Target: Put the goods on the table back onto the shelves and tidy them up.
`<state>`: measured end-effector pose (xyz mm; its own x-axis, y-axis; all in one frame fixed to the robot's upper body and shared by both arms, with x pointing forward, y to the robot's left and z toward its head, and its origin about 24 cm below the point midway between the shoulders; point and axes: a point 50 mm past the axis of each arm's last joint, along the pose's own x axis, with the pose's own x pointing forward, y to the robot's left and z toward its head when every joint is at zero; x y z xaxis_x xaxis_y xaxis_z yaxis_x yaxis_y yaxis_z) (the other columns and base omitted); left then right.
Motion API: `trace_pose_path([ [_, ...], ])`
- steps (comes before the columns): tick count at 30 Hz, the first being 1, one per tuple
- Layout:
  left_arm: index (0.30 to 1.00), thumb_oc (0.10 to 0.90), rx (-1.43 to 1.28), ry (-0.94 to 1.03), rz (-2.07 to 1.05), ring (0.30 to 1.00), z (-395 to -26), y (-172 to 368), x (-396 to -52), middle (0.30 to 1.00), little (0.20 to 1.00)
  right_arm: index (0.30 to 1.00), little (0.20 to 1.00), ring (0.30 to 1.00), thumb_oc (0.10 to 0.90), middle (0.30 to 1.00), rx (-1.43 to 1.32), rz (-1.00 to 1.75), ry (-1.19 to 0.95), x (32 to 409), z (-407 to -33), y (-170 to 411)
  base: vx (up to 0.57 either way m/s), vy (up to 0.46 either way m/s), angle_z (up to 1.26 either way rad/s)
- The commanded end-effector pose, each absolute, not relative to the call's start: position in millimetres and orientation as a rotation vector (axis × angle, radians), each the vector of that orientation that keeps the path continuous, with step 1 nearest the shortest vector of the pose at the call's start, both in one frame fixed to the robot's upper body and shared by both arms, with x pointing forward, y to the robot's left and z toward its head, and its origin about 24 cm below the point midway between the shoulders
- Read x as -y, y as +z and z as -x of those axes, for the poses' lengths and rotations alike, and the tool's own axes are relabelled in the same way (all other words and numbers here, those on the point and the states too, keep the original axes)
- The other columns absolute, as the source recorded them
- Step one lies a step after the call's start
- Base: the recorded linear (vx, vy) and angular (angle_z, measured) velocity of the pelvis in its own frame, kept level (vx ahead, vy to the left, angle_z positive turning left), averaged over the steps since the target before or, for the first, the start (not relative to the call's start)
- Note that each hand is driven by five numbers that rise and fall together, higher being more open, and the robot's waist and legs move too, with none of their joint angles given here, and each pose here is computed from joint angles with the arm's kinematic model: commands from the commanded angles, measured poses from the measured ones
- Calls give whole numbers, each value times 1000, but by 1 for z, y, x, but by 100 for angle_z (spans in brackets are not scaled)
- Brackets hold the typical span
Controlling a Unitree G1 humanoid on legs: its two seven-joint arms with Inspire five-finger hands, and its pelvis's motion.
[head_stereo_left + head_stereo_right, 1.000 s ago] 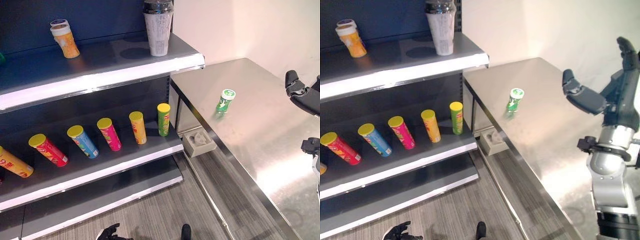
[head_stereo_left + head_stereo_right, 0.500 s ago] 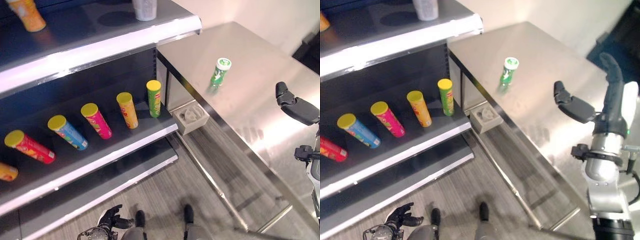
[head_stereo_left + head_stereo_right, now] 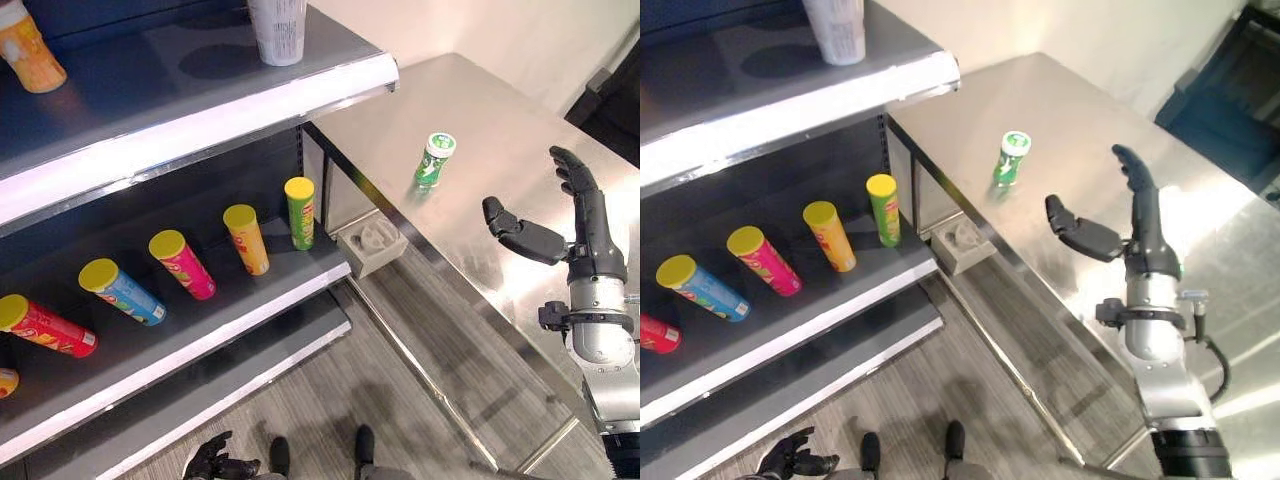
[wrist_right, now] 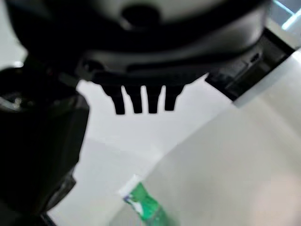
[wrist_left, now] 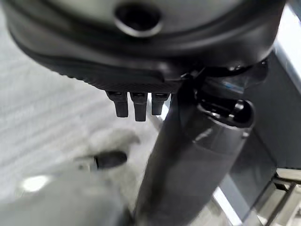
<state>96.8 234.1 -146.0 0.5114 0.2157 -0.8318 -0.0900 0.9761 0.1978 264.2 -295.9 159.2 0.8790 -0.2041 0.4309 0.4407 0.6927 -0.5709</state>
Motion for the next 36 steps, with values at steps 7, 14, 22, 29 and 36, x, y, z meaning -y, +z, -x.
trace_pose_path([
  [7, 900, 800, -956, 203, -252, 900, -110, -131, -268, 900, 900, 900, 900, 900, 800, 900, 471, 730, -403, 303, -284, 201, 57, -67, 11],
  [14, 900, 800, -948, 197, -249, 900, -110, -130, -268, 900, 900, 900, 900, 900, 800, 900, 386, 699, -425, 306, -305, 192, 46, -68, 20],
  [22, 900, 800, -932, 163, -239, 900, -115, -132, -254, 900, 900, 900, 900, 900, 800, 900, 322, 756, -517, 308, -337, 198, 38, -68, 22],
  [29, 900, 800, -933, 170, -242, 900, -119, -134, -248, 900, 900, 900, 900, 900, 800, 900, 320, 762, -621, 310, -340, 199, 3, -38, 13],
  [36, 900, 800, -943, 181, -255, 900, -119, -135, -248, 900, 900, 900, 900, 900, 800, 900, 360, 774, -717, 313, -315, 186, 3, -25, 7],
])
